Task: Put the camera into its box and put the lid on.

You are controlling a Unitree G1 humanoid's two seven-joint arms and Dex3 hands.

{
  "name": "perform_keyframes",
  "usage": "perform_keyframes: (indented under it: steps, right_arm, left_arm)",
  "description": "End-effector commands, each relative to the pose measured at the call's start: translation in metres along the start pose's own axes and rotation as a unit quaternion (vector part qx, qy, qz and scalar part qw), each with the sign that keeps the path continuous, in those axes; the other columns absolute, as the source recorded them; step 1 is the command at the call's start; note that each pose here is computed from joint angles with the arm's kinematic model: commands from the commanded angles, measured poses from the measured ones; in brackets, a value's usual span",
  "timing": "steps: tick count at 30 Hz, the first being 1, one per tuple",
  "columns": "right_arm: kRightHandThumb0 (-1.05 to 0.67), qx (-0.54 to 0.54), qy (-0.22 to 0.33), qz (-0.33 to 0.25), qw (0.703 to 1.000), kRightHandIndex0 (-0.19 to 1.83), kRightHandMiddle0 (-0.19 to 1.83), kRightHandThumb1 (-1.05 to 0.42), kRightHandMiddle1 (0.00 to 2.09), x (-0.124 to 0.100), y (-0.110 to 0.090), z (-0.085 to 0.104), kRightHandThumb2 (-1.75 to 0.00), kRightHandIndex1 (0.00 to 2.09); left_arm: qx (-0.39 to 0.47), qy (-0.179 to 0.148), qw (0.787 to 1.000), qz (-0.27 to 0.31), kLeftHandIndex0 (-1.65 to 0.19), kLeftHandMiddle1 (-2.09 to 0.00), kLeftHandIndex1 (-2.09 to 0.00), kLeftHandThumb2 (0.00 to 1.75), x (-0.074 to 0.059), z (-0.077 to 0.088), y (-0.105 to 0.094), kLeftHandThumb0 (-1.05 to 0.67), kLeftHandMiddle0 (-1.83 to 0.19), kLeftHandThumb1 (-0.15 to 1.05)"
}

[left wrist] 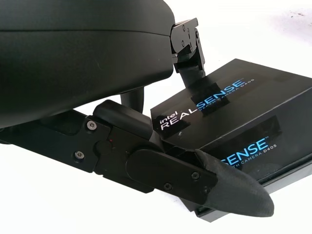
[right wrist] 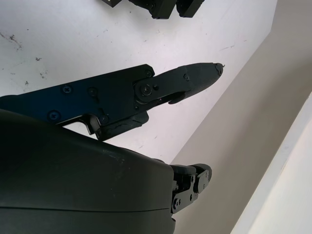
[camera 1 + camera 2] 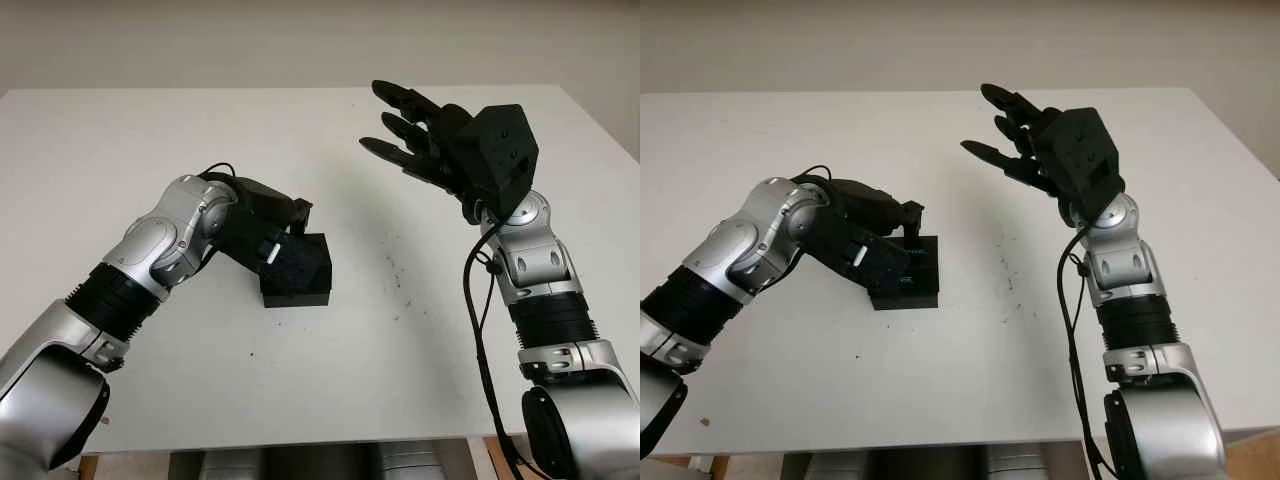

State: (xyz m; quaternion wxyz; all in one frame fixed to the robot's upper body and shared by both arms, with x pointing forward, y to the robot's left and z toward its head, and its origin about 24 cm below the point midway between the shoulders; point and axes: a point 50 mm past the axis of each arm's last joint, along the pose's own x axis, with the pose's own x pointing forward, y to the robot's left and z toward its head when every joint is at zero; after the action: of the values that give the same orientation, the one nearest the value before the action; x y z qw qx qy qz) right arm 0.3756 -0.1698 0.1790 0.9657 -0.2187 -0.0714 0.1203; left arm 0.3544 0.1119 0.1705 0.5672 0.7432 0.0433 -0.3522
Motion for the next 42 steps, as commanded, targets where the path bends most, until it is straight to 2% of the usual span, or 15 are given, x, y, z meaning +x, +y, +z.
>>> perform_keyframes:
  steps: [1, 2, 7, 10, 14, 18, 19, 23, 24, 26, 29, 32, 37, 39, 42]
  right_arm:
    - [-0.68, 0.0, -0.009, -0.005, 1.0, 0.18, 0.12, -1.05, 0.19, 0.0, -0.003, 0.005, -0.08, 0.05]
    - [-0.67, 0.002, -0.009, -0.005, 1.0, 0.18, 0.13, -1.05, 0.19, 0.0, -0.003, 0.005, -0.08, 0.05]
    - [-0.67, 0.003, -0.013, -0.003, 1.0, 0.17, 0.12, -1.05, 0.18, 0.001, -0.001, 0.004, -0.08, 0.05]
    - [-0.67, 0.003, -0.011, -0.002, 1.0, 0.17, 0.12, -1.05, 0.19, 0.0, -0.001, 0.004, -0.09, 0.05]
    - [-0.66, 0.001, -0.015, 0.0, 1.0, 0.18, 0.12, -1.05, 0.19, 0.001, 0.001, 0.004, -0.09, 0.05]
    - [-0.66, 0.006, -0.017, 0.001, 1.0, 0.16, 0.11, -1.05, 0.21, 0.001, 0.001, 0.005, -0.09, 0.05]
    - [-0.66, 0.005, -0.017, 0.0, 1.0, 0.16, 0.1, -1.05, 0.21, 0.001, 0.001, 0.005, -0.09, 0.04]
    - [-0.67, 0.005, -0.013, -0.001, 1.0, 0.17, 0.1, -1.05, 0.24, 0.001, 0.001, 0.004, -0.09, 0.05]
    - [-0.67, 0.005, -0.013, -0.002, 1.0, 0.17, 0.1, -1.05, 0.24, 0.001, 0.001, 0.004, -0.09, 0.05]
    - [-0.66, 0.006, -0.014, -0.001, 1.0, 0.16, 0.09, -1.05, 0.24, 0.001, 0.001, 0.004, -0.09, 0.04]
    - [-0.65, 0.009, -0.017, 0.0, 1.0, 0.15, 0.08, -1.05, 0.25, 0.001, 0.001, 0.003, -0.09, 0.04]
    - [-0.65, 0.008, -0.018, 0.001, 1.0, 0.15, 0.07, -1.05, 0.26, 0.001, 0.001, 0.003, -0.09, 0.04]
    - [-0.66, 0.012, -0.014, -0.001, 1.0, 0.16, 0.07, -1.05, 0.29, 0.001, 0.001, 0.004, -0.08, 0.05]
    - [-0.66, 0.01, -0.015, -0.002, 1.0, 0.17, 0.07, -1.05, 0.31, 0.001, 0.0, 0.003, -0.08, 0.05]
    - [-0.66, 0.009, -0.017, 0.001, 1.0, 0.17, 0.07, -1.05, 0.32, 0.001, 0.001, 0.003, -0.08, 0.05]
  left_arm:
    - [-0.006, -0.021, 1.0, -0.006, 0.16, -2.02, -1.66, 0.05, 0.002, 0.006, -0.008, -0.97, 0.19, 1.02]
    - [0.0, -0.019, 1.0, -0.01, 0.13, -2.06, -1.68, 0.05, 0.001, 0.006, -0.008, -0.97, 0.19, 1.02]
    - [0.01, -0.015, 0.999, -0.028, 0.19, -1.88, -1.48, 0.08, -0.002, 0.007, -0.005, -0.96, 0.19, 1.05]
    - [-0.011, -0.003, 0.999, -0.03, 0.19, -1.92, -1.44, 0.06, -0.004, 0.007, -0.003, -0.96, 0.19, 1.04]
    - [-0.049, 0.002, 0.998, -0.028, 0.19, -1.85, -1.35, 0.05, -0.004, 0.006, -0.002, -0.94, 0.19, 1.02]
    - [-0.083, -0.005, 0.996, -0.021, 0.13, -1.99, -1.47, 0.06, -0.001, 0.005, -0.006, -0.91, 0.19, 1.01]
    - [-0.09, -0.009, 0.996, -0.013, 0.13, -1.94, -1.51, 0.06, -0.001, 0.005, -0.008, -0.86, 0.19, 1.02]
    - [-0.095, -0.017, 0.995, 0.013, 0.11, -1.69, -1.73, 0.1, -0.001, 0.005, -0.013, -0.48, 0.19, 1.04]
    - [-0.099, -0.02, 0.995, 0.019, 0.07, -1.65, -1.79, 0.1, -0.001, 0.004, -0.014, -0.44, 0.18, 1.05]
    - [-0.106, -0.019, 0.994, 0.027, -0.11, -1.72, -2.01, 0.07, 0.0, 0.003, -0.015, -0.41, 0.14, 1.04]
    - [-0.12, -0.011, 0.992, 0.033, -0.04, -1.77, -2.07, 0.06, 0.001, 0.003, -0.016, -0.41, 0.14, 1.04]
    - [-0.116, -0.014, 0.992, 0.044, -0.07, -1.82, -2.09, 0.05, 0.001, 0.003, -0.018, -0.38, 0.15, 1.02]
    - [-0.118, -0.012, 0.991, 0.059, 0.11, -2.05, -1.98, 0.05, 0.0, 0.003, -0.022, -0.26, -0.02, 1.02]
    - [-0.113, -0.012, 0.991, 0.064, 0.13, -2.08, -1.83, 0.05, 0.0, 0.002, -0.023, -0.24, 0.04, 1.02]
    - [-0.108, -0.008, 0.992, 0.068, 0.13, -2.09, -1.78, 0.06, 0.0, 0.001, -0.024, -0.23, -0.02, 1.03]
